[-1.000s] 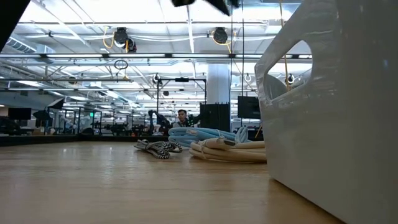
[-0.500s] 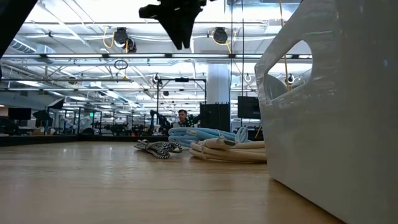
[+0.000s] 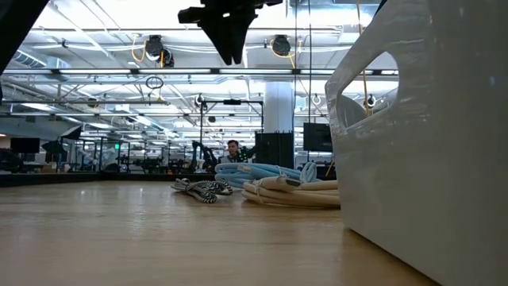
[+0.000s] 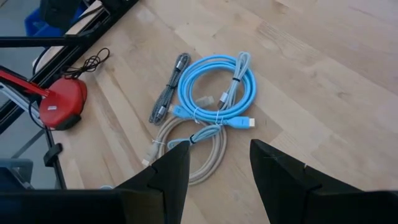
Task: Pick & Place USB Port
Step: Put the top light blue USB cable into the gray bin
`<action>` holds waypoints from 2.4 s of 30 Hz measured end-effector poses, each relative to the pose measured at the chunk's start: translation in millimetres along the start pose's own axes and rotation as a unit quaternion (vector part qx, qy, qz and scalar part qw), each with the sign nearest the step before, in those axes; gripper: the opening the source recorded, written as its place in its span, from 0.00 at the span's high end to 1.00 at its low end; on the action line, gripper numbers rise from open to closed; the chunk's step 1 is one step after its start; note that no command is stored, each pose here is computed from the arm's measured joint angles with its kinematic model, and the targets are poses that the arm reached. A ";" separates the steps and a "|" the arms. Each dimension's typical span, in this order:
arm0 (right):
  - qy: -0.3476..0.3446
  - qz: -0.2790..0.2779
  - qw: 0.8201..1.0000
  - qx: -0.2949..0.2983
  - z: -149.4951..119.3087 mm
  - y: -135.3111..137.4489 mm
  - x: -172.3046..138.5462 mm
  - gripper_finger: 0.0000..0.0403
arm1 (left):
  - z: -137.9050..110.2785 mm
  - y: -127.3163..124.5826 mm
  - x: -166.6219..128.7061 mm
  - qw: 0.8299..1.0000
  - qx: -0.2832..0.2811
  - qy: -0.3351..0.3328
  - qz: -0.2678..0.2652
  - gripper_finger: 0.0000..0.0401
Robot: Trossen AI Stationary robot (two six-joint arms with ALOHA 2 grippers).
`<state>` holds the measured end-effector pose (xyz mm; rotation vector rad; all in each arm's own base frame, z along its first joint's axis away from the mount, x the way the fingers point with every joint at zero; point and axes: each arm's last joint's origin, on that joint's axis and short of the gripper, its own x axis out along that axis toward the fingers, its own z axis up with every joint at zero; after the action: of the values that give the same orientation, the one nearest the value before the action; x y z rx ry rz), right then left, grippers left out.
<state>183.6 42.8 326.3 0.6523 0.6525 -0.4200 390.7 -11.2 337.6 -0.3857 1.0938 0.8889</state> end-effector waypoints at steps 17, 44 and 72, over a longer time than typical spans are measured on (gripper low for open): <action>-0.027 0.029 0.998 -0.058 5.6 5.9 0.0 0.60 | -94.2 16.4 -90.7 0.974 0.014 -0.163 -0.158 0.77; 0.149 -0.087 0.983 0.063 44.8 -51.9 165.0 0.60 | -102.4 102.8 0.6 0.956 -0.142 -0.140 -0.214 0.77; 0.133 -0.032 0.988 0.075 50.9 -31.4 238.1 0.32 | -111.3 109.0 0.0 0.974 -0.007 -0.115 -0.197 0.77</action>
<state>360.2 -51.4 184.1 0.8414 0.9035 -0.4496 238.6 -19.3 304.3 -0.4794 0.7612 0.5712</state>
